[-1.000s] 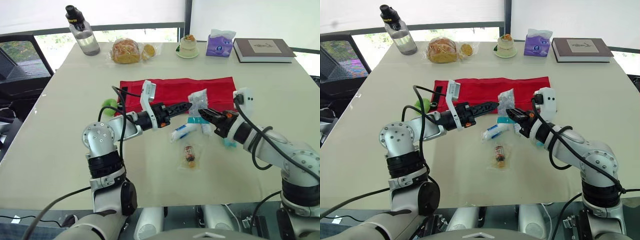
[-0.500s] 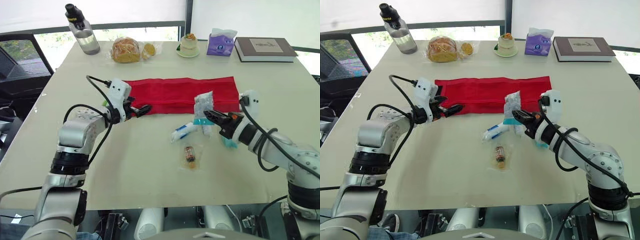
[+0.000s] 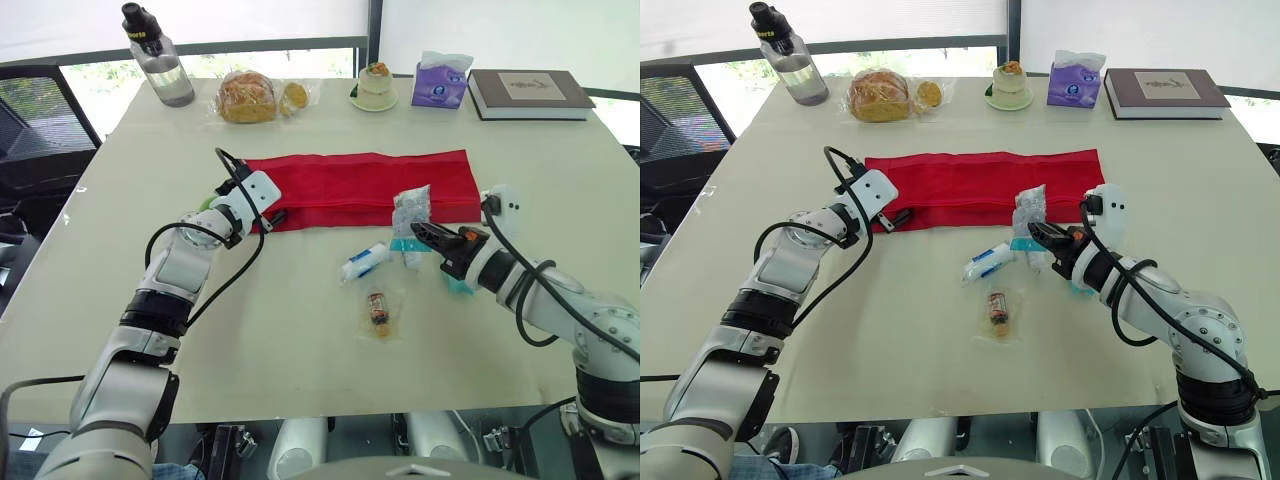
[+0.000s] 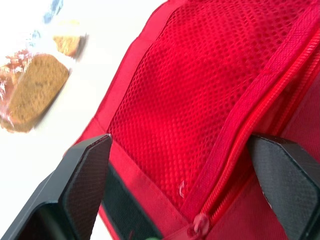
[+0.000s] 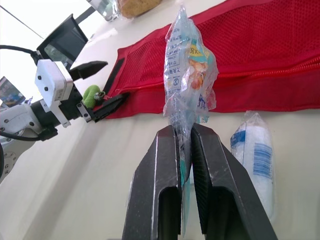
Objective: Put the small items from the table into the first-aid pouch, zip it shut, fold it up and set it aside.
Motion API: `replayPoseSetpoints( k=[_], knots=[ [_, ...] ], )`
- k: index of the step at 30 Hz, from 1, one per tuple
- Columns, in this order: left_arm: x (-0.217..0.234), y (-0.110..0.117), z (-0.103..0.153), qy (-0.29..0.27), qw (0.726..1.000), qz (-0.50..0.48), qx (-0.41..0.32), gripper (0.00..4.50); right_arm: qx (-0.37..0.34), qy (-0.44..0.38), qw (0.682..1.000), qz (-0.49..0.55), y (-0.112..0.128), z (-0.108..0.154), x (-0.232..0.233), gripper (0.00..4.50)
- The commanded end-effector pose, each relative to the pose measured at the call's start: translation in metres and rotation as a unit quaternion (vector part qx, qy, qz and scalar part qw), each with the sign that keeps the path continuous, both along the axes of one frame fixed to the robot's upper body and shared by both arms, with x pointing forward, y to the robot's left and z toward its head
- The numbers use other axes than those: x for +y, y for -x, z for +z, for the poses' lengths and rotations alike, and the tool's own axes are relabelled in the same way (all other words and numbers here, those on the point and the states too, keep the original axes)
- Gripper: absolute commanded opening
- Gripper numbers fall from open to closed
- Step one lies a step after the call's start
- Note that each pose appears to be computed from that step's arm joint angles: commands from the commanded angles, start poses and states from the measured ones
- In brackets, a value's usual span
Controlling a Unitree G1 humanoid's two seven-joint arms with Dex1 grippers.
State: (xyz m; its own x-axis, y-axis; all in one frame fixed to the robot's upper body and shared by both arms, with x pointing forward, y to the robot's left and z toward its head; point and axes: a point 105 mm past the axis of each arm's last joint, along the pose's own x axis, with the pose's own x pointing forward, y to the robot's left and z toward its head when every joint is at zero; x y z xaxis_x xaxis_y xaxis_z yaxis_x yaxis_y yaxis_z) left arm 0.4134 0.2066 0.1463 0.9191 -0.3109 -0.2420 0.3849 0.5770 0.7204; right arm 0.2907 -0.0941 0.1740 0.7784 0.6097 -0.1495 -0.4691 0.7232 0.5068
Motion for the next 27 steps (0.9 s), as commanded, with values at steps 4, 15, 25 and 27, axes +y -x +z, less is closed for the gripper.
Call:
replayPoseSetpoints(
  k=[4, 15, 25, 27],
  knots=[
    [-0.002, -0.008, 0.002, -0.009, 1.000, -0.003, -0.024, 4.09, -0.029, -0.004, 1.000, 0.004, 0.002, 0.012, 0.002, 0.00],
    [-0.039, -0.007, -0.006, -0.010, 0.997, -0.078, -0.004, 0.02, -0.027, -0.004, 1.000, 0.004, 0.002, 0.011, 0.003, 0.00],
    [-0.122, -0.005, -0.003, 0.007, 0.985, -0.170, 0.025, 0.02, -0.016, -0.022, 1.000, 0.005, 0.001, 0.008, 0.010, 0.00],
    [-0.139, -0.004, -0.004, 0.002, 0.982, -0.185, 0.031, 0.02, -0.012, -0.023, 1.000, 0.001, 0.000, 0.007, 0.009, 0.00]
  ],
)
